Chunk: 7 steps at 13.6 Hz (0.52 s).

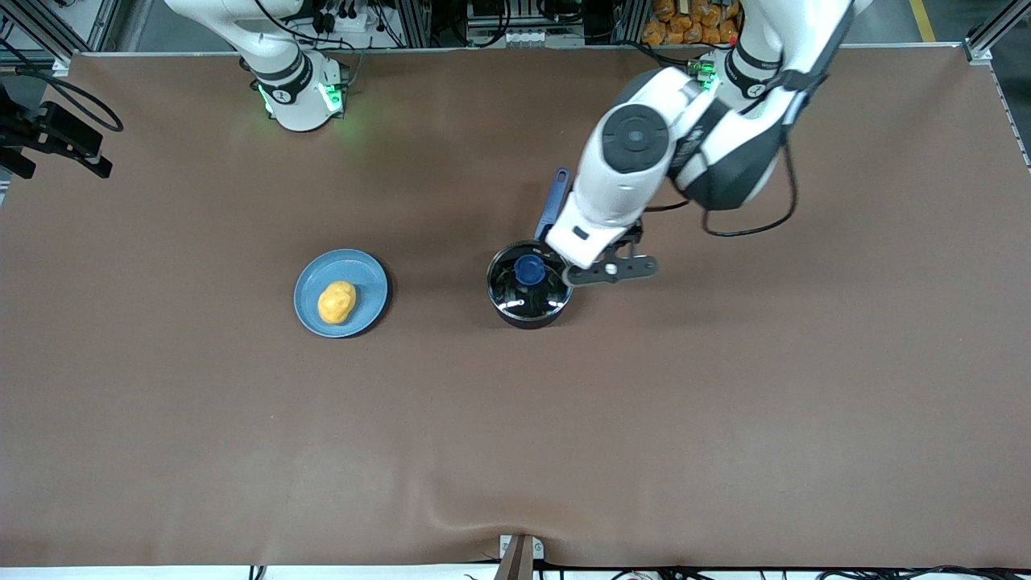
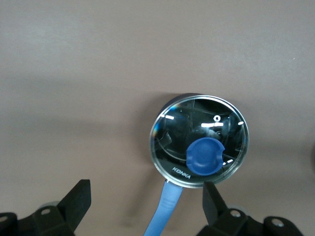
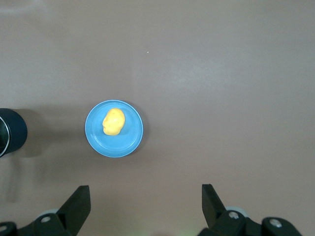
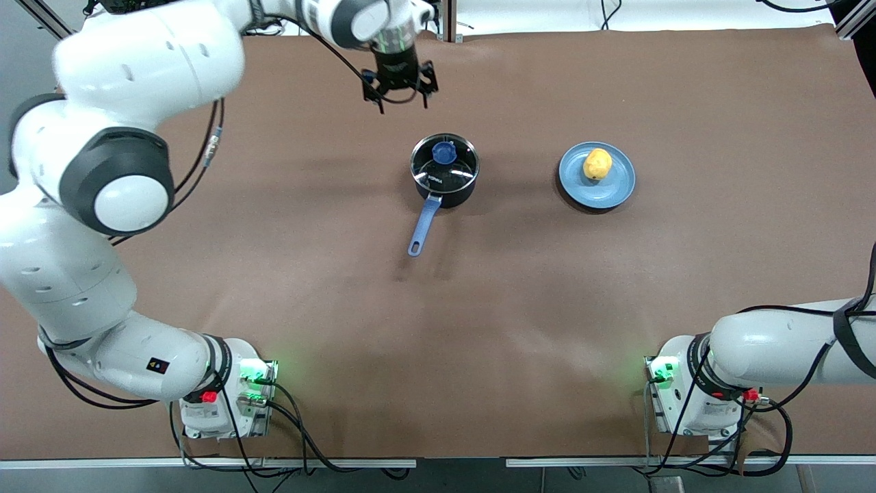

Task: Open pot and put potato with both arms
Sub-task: 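Reach the left gripper down to the blue knob of the glass lid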

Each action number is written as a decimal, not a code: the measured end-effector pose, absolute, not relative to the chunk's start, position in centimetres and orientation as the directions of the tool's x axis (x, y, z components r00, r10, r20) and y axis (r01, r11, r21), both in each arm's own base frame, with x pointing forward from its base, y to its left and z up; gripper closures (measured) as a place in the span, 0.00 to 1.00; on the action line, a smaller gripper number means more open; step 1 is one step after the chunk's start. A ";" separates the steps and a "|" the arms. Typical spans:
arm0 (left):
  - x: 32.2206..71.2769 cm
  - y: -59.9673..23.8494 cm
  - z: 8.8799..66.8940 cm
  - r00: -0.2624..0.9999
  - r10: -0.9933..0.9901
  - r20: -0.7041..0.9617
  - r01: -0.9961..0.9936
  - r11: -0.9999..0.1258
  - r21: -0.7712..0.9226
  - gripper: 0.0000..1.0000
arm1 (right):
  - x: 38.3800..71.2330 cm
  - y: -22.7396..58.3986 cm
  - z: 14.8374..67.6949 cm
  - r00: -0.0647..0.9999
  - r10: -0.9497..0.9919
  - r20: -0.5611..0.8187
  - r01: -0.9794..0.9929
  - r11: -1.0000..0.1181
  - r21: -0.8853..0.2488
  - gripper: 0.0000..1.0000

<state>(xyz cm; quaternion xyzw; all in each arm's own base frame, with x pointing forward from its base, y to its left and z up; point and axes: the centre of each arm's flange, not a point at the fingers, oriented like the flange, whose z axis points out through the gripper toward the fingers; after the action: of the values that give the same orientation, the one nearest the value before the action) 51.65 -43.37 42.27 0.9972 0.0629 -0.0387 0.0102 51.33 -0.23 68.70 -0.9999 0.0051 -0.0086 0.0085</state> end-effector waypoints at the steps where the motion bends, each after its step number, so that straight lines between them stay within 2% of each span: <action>1: 51.1 -44.6 41.2 0.988 0.141 -0.057 0.141 -0.990 0.000 0.00 | 51.3 -0.2 68.7 1.000 -0.010 0.017 -0.010 -1.000 -0.017 0.00; 7: 49.2 -49.7 35.0 0.981 0.190 -0.042 0.191 -0.981 0.033 0.00 | 51.3 -0.2 68.7 1.000 -0.010 0.016 -0.010 -1.000 -0.017 0.00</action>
<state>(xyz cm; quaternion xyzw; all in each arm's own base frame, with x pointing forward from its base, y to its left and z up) 49.24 -49.69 35.03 0.9951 0.0957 -0.0191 0.0183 51.34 -0.22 68.67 -0.9999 0.0050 -0.0080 0.0085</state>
